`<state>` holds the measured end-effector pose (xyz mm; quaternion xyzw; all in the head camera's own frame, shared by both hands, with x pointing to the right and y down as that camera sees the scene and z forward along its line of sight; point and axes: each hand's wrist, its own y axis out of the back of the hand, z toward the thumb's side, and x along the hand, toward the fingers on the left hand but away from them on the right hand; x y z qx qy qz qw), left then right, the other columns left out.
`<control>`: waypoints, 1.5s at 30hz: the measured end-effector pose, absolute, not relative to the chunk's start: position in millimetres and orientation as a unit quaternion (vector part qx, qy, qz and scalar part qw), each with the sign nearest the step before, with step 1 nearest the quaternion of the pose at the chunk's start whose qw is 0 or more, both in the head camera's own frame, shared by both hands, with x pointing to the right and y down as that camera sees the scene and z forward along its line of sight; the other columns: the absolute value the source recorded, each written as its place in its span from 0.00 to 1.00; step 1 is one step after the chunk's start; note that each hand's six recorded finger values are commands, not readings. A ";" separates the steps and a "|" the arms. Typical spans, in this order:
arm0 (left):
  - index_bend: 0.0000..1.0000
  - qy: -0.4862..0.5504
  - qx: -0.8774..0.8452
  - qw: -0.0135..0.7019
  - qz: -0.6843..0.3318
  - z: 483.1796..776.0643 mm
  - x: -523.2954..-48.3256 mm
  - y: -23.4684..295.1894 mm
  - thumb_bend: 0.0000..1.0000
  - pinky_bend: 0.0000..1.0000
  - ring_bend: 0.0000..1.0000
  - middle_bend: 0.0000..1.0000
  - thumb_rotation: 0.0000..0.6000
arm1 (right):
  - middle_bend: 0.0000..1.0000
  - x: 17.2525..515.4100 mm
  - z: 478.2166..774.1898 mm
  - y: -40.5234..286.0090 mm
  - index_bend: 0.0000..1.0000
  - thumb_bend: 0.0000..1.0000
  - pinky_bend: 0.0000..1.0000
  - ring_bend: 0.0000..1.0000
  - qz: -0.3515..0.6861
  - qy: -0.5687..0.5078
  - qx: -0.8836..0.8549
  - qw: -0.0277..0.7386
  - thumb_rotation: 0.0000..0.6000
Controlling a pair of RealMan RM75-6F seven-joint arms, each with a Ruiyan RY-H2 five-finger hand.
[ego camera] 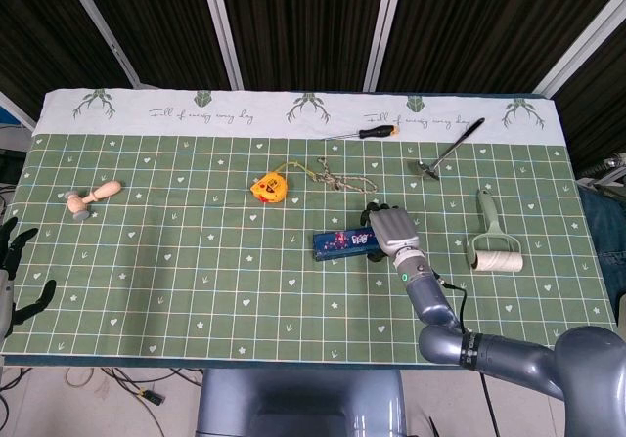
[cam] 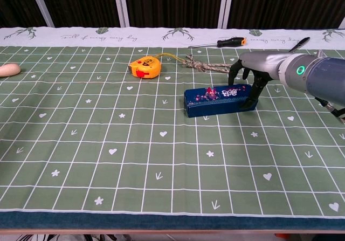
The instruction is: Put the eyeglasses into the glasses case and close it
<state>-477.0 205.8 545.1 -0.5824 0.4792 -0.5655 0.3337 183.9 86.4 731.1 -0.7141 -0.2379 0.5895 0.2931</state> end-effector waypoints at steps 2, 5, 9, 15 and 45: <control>0.15 0.480 -0.582 0.333 -0.565 545.0 -476.9 205.7 0.31 0.00 0.00 0.00 1.00 | 0.21 184.7 732.4 85.7 0.42 0.29 0.31 0.23 0.591 -0.239 -0.713 0.292 1.00; 0.15 0.480 -0.582 0.333 -0.565 544.9 -477.2 205.7 0.31 0.00 0.00 0.00 1.00 | 0.21 184.8 732.9 85.1 0.45 0.32 0.31 0.24 0.591 -0.240 -0.713 0.291 1.00; 0.15 0.480 -0.583 0.334 -0.565 544.9 -476.8 205.5 0.31 0.00 0.00 0.00 1.00 | 0.21 184.9 732.3 84.5 0.49 0.34 0.31 0.24 0.591 -0.242 -0.712 0.292 1.00; 0.15 0.480 -0.583 0.334 -0.564 544.7 -476.9 205.7 0.31 0.00 0.00 0.00 1.00 | 0.21 185.3 732.1 84.7 0.50 0.35 0.31 0.24 0.592 -0.240 -0.712 0.292 1.00; 0.13 0.467 -0.567 0.359 -0.576 541.5 -477.0 204.9 0.31 0.00 0.00 0.00 1.00 | 0.08 342.8 570.0 176.9 0.10 0.11 0.26 0.16 0.562 -0.384 -0.621 0.388 1.00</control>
